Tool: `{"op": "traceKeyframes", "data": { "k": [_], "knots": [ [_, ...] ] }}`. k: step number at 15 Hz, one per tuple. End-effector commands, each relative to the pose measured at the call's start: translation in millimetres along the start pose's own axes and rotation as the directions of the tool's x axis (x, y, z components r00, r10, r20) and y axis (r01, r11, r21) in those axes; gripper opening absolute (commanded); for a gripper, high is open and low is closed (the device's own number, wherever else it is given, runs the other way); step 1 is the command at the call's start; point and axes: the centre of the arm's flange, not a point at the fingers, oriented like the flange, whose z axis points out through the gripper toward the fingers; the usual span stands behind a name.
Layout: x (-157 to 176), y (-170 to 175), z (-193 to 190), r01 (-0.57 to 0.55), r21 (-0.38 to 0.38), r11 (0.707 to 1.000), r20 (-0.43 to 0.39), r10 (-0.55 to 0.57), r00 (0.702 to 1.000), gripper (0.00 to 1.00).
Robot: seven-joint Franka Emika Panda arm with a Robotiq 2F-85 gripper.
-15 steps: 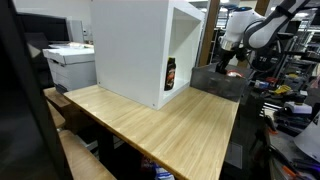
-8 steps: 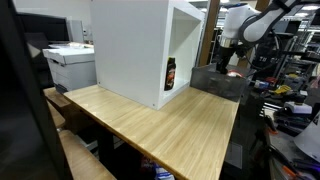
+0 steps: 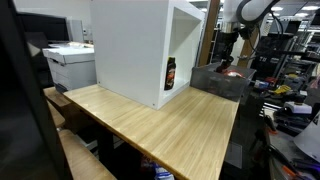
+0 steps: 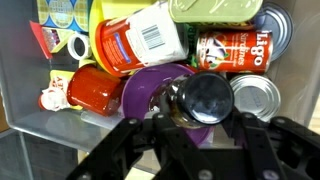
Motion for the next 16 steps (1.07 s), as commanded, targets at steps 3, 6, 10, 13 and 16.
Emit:
{"op": "traceKeyframes", "data": {
  "k": [3,6,10,13,16],
  "knots": [
    [-9,25,-45,0.149,0.053,0.987,0.077,-0.152,0.985,0.26],
    [-17,29,-55,0.233,0.105,0.967,0.113,-0.244,0.963,0.26],
    [-29,23,-71,0.339,0.197,0.92,0.123,-0.367,0.922,0.26],
    [-33,13,-84,0.41,0.254,0.876,0.122,-0.449,0.885,0.26],
    [-35,-4,-96,0.477,0.31,0.823,0.119,-0.531,0.839,0.26]
  ]
}}
